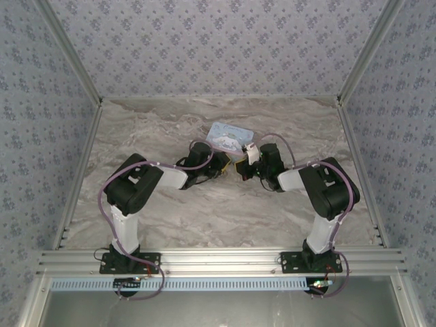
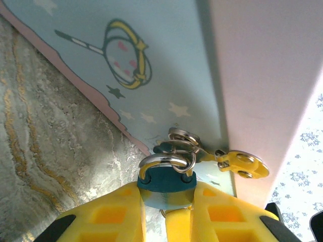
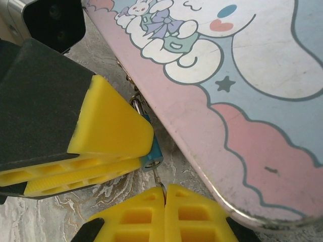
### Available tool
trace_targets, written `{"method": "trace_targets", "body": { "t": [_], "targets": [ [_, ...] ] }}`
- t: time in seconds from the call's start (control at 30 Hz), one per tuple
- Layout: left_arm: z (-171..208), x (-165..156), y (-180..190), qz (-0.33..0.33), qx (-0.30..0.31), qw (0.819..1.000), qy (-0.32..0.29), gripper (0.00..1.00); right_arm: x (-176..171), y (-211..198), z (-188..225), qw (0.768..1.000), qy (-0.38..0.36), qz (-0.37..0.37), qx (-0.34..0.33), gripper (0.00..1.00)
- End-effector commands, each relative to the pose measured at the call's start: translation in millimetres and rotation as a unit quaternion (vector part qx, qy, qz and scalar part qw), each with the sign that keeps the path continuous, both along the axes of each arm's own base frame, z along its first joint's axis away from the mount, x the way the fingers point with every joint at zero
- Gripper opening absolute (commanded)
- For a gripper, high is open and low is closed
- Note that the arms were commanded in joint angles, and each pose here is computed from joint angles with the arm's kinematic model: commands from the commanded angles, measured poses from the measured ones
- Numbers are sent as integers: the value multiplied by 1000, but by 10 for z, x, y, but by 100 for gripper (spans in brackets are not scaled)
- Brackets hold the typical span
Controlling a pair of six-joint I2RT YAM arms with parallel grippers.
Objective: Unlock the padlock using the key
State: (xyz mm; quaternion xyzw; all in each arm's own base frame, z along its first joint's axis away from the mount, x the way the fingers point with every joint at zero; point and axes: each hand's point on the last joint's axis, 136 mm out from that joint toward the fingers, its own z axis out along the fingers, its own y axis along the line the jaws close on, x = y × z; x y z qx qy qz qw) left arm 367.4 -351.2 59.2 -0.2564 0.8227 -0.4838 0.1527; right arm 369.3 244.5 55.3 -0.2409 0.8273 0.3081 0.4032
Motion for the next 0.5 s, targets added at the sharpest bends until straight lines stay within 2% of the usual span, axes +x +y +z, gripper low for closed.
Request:
{"method": "trace_targets", "body": {
  "t": [0.0, 0.47],
  "targets": [
    [259, -234, -247, -63, -39, 997, -2, 23, 175, 145, 281, 999, -46, 3, 22, 0],
    [286, -222, -271, -66, -42, 997, -4, 23, 248, 423, 531, 994, -108, 11, 17, 0]
  ]
}}
